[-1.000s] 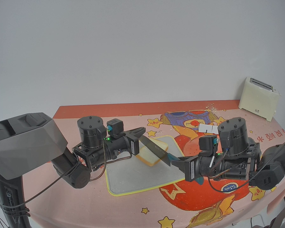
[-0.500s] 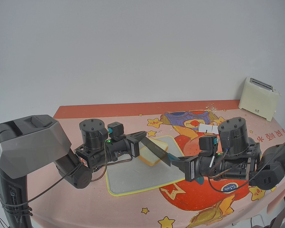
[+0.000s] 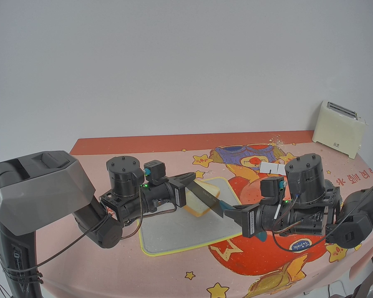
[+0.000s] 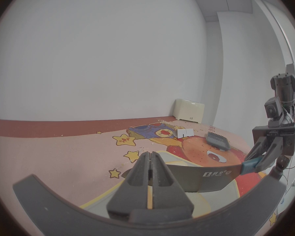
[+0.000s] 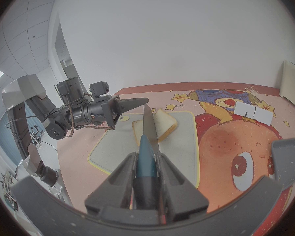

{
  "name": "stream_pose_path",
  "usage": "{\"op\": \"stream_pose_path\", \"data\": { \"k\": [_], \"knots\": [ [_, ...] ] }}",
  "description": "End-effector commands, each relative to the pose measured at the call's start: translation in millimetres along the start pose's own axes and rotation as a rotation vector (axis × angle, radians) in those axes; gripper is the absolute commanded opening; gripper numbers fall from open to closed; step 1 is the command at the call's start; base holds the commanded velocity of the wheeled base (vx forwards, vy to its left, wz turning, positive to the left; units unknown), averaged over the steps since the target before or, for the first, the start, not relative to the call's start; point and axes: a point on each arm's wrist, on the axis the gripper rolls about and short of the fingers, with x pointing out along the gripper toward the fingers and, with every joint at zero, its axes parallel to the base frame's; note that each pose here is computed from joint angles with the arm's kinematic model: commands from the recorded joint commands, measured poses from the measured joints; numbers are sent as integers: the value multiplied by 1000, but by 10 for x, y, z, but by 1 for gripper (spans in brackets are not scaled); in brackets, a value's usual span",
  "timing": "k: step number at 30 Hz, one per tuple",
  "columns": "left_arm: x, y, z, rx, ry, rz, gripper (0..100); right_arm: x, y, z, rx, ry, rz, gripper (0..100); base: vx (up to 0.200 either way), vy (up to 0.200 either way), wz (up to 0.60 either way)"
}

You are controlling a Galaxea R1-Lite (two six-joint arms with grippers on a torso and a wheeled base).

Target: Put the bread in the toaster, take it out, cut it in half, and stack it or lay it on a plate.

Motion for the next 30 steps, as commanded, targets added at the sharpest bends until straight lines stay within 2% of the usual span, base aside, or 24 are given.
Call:
{"op": "stream_pose_path", "data": {
  "k": [1, 11, 30],
  "knots": [
    [-1, -5, -22, -2, 8, 0, 0, 4, 2, 1, 0, -1, 1, 0, 0, 0, 0],
    [8, 15, -75, -7, 22, 4, 0, -15, -7, 31, 3, -19, 1, 0, 0, 0, 0],
    [6, -14, 1, 0, 1, -3, 0, 119, -99, -83, 13, 46, -34, 0, 0, 0, 0]
  ]
}}
